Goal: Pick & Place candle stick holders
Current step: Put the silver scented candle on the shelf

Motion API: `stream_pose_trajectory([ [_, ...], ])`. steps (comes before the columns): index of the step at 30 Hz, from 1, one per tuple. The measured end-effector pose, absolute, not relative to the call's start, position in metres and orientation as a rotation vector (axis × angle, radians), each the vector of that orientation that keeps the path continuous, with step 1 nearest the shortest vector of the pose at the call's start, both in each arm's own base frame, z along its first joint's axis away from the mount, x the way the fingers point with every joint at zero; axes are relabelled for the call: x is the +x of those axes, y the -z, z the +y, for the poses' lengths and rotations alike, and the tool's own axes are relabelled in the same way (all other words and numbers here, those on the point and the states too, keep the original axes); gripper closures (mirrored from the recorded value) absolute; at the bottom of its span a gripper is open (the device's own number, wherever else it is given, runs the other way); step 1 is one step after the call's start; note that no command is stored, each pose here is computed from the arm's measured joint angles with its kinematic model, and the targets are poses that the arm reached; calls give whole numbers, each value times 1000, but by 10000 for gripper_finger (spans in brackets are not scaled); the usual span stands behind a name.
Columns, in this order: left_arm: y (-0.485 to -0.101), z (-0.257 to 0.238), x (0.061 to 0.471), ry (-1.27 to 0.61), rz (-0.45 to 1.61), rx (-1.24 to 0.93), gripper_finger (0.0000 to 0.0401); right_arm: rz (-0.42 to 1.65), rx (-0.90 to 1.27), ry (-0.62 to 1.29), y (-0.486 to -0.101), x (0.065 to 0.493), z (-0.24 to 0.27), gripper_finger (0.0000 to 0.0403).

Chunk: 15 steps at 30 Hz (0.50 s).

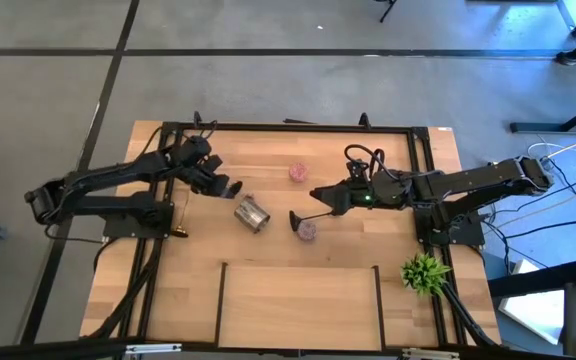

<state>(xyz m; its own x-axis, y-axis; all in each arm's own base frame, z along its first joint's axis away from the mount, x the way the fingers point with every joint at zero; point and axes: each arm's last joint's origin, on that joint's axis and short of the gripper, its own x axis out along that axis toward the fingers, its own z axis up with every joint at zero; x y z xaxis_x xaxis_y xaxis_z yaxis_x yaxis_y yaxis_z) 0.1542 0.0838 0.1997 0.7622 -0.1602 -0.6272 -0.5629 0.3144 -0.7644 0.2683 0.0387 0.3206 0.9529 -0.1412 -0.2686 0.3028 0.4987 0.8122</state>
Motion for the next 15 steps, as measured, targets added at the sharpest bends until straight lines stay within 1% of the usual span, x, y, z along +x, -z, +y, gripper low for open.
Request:
stream_pose_trajectory([
  [5, -198, 79, 157, -325, 714, -1248, 253, 185, 1011, 289, -319, 268, 38, 174],
  [8, -196, 75, 159, -326, 720, -1232, 233, 186, 1015, 290, -319, 268, 38, 174],
  [11, -181, 71, 157, -294, 722, -1266, 222, 186, 1016, 290, -319, 268, 38, 174],
  [15, -154, 61, 152, -284, 727, -1321, 219, 188, 1017, 292, -319, 268, 38, 174],
])
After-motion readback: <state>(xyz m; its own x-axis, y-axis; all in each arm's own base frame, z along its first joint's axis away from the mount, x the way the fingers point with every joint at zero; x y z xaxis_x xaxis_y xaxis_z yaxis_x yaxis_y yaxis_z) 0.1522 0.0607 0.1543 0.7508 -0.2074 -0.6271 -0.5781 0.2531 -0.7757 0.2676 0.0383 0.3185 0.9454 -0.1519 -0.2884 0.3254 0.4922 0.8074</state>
